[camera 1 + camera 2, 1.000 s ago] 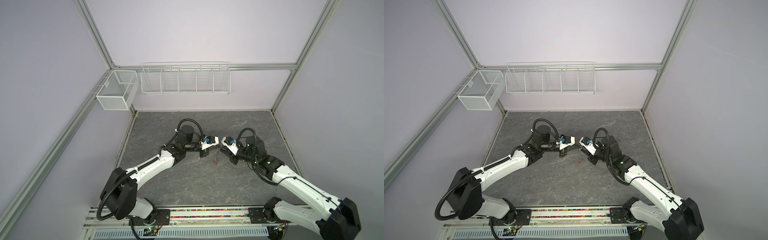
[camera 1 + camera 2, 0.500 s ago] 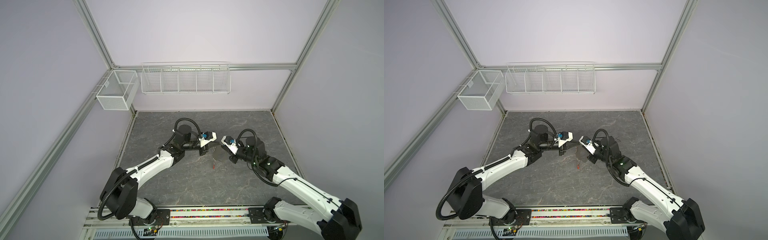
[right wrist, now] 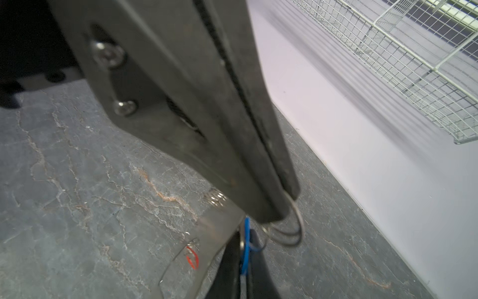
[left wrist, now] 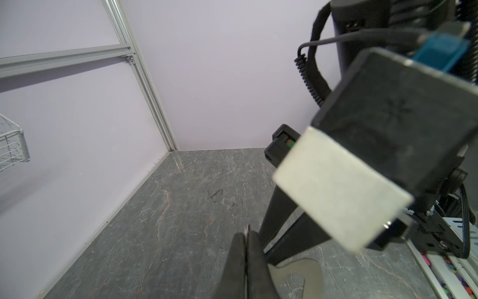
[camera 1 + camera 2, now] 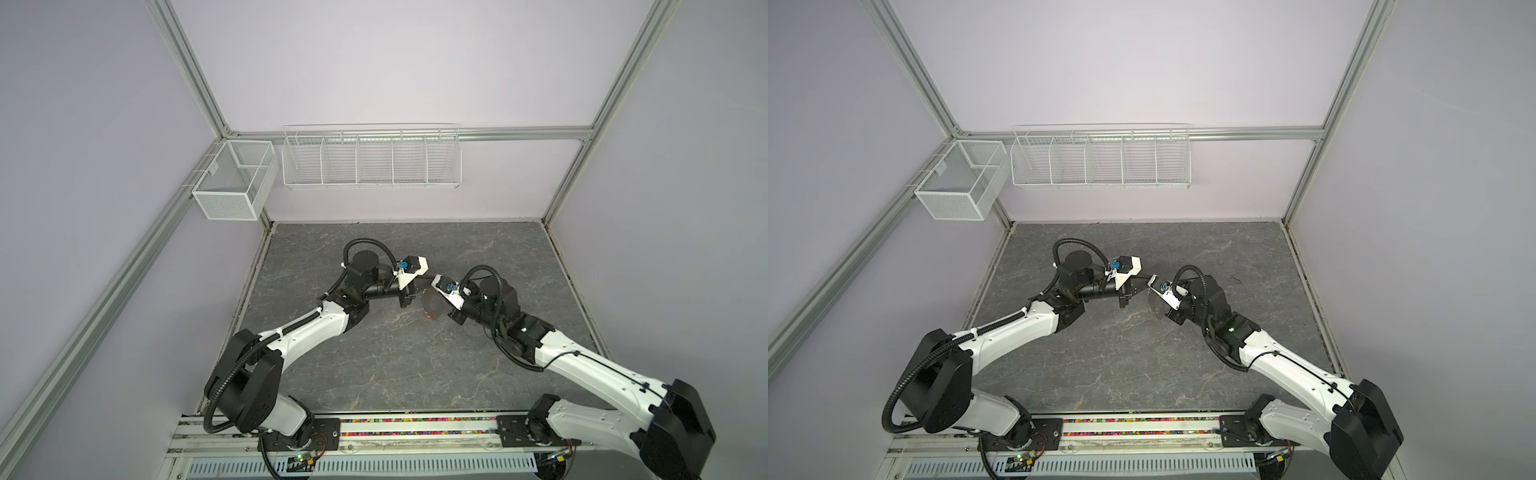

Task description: Put the keys on the keyring

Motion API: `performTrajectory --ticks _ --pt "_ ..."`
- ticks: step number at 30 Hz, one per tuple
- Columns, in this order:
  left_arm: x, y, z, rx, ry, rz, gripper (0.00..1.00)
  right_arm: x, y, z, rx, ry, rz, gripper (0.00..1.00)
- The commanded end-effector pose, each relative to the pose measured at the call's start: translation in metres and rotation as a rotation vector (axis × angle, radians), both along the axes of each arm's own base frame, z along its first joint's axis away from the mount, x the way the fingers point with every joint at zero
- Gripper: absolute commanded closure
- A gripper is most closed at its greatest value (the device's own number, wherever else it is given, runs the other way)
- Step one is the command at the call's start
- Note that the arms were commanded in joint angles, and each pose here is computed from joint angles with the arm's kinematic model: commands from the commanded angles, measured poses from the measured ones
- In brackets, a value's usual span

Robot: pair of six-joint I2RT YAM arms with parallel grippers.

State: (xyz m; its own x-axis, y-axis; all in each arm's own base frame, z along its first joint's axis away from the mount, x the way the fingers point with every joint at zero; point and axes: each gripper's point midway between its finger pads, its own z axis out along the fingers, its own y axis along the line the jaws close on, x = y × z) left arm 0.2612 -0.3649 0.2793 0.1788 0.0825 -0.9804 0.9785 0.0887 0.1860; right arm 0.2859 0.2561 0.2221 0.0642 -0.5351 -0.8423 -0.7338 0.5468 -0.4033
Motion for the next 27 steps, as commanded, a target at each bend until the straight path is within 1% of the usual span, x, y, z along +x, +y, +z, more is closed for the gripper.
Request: performTrajectory --ticks 1,2,4,8,10,13,16,19,23,27 --pt "0.002 0.001 0.028 -0.082 -0.064 -0.001 1.00 -0.004 -0.006 -0.010 -0.047 -0.019 -0.003 0.85" --pt "0.002 0.002 0.027 -0.081 -0.063 -0.004 1.00 -0.006 -0.007 -0.008 -0.044 -0.024 -0.001 0.82" --pt "0.002 0.003 0.027 -0.080 -0.060 -0.009 1.00 -0.012 -0.011 -0.001 -0.030 -0.038 0.017 0.79" --pt "0.001 0.006 0.026 -0.084 -0.057 -0.034 1.00 -0.029 -0.016 0.005 -0.006 -0.023 0.095 0.70" --pt "-0.002 0.007 0.027 -0.086 -0.057 -0.053 1.00 -0.033 -0.022 0.007 0.008 -0.017 0.100 0.68" --pt "-0.007 0.008 0.026 -0.087 -0.052 -0.090 1.00 -0.034 -0.031 0.022 0.063 -0.033 0.093 0.68" --pt "-0.013 0.008 0.023 -0.082 -0.048 -0.133 1.00 -0.037 -0.030 0.039 0.121 -0.031 0.134 0.68" --pt "-0.020 0.008 0.023 -0.089 -0.048 -0.178 1.00 -0.041 -0.020 0.051 0.138 -0.002 0.207 0.70" --pt "-0.024 0.008 0.023 -0.095 -0.040 -0.204 1.00 -0.041 -0.009 0.060 0.152 0.044 0.253 0.72" --pt "-0.025 0.008 0.022 -0.091 -0.037 -0.216 1.00 -0.039 -0.006 0.066 0.172 0.046 0.260 0.72"
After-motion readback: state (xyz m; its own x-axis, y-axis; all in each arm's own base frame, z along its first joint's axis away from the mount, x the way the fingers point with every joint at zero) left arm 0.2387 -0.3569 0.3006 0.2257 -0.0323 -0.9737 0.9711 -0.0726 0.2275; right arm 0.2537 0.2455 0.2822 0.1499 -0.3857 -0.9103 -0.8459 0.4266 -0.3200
